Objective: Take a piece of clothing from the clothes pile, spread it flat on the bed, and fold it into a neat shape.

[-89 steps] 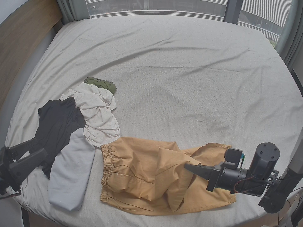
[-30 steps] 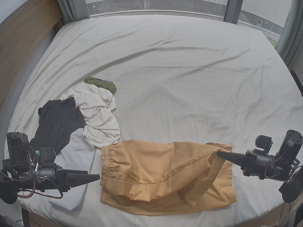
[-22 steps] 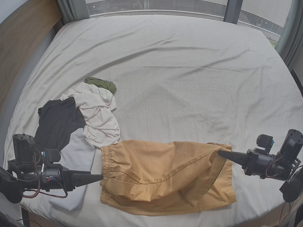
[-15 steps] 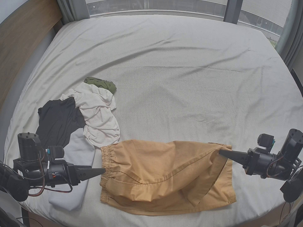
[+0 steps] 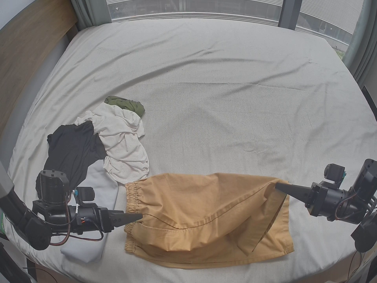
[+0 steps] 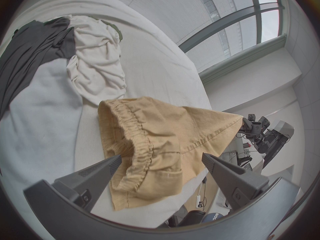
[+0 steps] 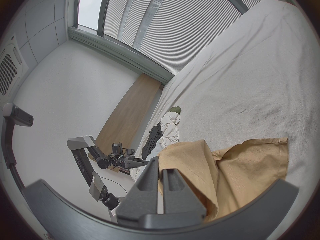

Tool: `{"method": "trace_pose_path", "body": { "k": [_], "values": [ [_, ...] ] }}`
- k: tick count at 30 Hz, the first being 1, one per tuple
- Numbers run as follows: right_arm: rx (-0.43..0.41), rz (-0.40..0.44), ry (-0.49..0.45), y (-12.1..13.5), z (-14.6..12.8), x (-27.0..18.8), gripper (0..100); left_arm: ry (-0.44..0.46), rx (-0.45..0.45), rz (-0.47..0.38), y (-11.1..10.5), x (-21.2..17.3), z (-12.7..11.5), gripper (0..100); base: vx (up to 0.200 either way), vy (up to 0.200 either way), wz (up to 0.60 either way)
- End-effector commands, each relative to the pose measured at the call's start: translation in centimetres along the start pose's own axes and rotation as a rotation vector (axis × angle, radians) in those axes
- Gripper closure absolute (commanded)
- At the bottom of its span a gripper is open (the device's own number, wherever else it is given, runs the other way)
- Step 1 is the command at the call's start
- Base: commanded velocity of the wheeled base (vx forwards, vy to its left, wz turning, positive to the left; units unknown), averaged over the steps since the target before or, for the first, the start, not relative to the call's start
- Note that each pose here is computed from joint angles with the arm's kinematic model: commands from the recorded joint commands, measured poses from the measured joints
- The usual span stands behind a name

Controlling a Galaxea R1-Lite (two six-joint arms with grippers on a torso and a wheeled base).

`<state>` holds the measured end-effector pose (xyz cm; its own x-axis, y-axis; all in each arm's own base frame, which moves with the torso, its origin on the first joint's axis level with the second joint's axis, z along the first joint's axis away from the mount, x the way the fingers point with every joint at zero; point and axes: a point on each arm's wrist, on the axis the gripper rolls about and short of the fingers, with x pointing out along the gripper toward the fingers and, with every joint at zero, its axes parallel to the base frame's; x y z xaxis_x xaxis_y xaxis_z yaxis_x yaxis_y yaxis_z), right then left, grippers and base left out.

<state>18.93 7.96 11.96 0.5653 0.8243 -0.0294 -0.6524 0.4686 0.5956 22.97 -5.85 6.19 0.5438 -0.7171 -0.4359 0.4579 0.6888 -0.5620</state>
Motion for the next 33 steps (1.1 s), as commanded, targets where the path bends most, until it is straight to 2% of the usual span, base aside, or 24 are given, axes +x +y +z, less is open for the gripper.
{"method": "trace_pose_path", "body": {
  "k": [1, 11, 20, 33],
  "values": [
    [-0.003, 0.005, -0.001, 0.1, 0.0, 0.0, 100, 0.03, -0.005, -0.012, 0.5, 1.5, -0.5, 0, 0.0, 0.0, 0.0],
    [-0.003, 0.007, 0.001, 0.2, 0.0, 0.0, 100, 0.053, 0.016, -0.052, 0.1, 2.9, -1.1, 0, 0.0, 0.0, 0.0],
    [-0.002, 0.009, 0.004, 0.2, -0.1, 0.0, 100, 0.009, -0.004, -0.11, -1.0, 3.6, -0.8, 0, 0.0, 0.0, 0.0],
    [-0.002, 0.009, 0.004, 0.2, -0.1, 0.0, 100, 0.015, 0.008, -0.124, -0.3, 4.4, -2.7, 0, 0.0, 0.0, 0.0]
  ]
}}
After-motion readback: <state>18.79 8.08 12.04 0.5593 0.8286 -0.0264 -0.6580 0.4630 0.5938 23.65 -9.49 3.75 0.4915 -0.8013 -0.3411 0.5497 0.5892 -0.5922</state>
